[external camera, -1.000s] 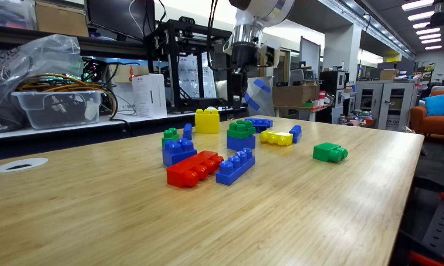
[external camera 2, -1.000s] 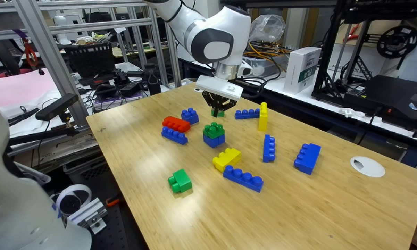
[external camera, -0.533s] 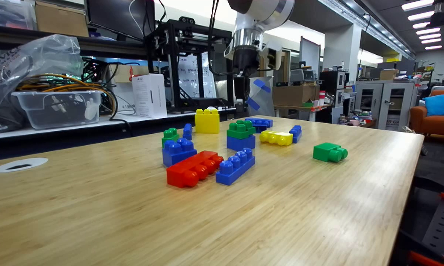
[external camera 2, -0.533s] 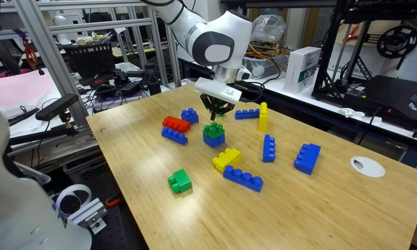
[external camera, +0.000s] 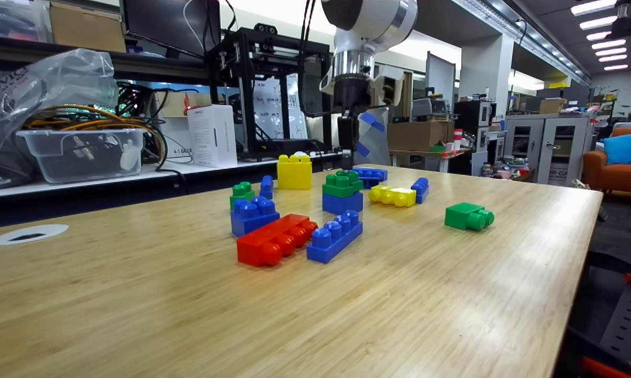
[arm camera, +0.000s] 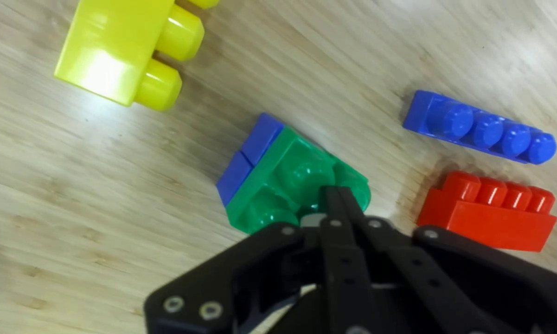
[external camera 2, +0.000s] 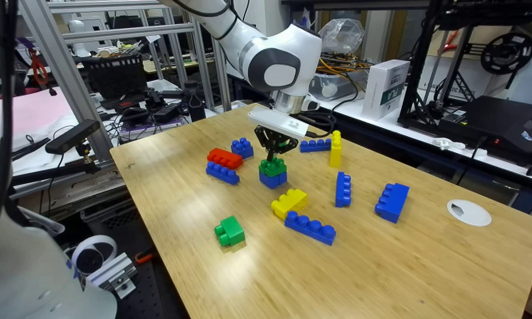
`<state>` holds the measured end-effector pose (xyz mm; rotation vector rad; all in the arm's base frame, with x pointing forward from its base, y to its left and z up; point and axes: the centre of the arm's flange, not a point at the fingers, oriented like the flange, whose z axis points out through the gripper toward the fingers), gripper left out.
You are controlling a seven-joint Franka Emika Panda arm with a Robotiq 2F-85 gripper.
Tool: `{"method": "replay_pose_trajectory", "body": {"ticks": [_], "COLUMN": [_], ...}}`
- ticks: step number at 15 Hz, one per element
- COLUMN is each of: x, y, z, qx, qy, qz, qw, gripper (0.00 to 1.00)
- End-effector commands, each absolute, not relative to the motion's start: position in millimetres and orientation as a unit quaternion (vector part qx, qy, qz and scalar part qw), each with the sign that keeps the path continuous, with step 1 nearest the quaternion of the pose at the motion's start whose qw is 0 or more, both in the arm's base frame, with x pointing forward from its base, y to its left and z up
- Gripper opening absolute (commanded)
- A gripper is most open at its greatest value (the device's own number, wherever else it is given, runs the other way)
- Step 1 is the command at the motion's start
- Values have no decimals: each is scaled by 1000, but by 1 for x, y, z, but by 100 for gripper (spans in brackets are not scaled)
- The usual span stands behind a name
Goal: Turn the blue legos with the green legos on the top anti clockwise then put the green legos on top of the same legos
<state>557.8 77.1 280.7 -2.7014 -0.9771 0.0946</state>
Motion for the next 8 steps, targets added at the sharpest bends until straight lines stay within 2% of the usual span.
{"method": "replay_pose_trajectory", "body": {"ticks": [1, 8], "x": [560, 557], "y": [73, 75], "z": [279, 275], "qx": [-929, -925], "qy": [-343, -351], "qz": [50, 57], "qw": [131, 133], "gripper": [0, 0]}}
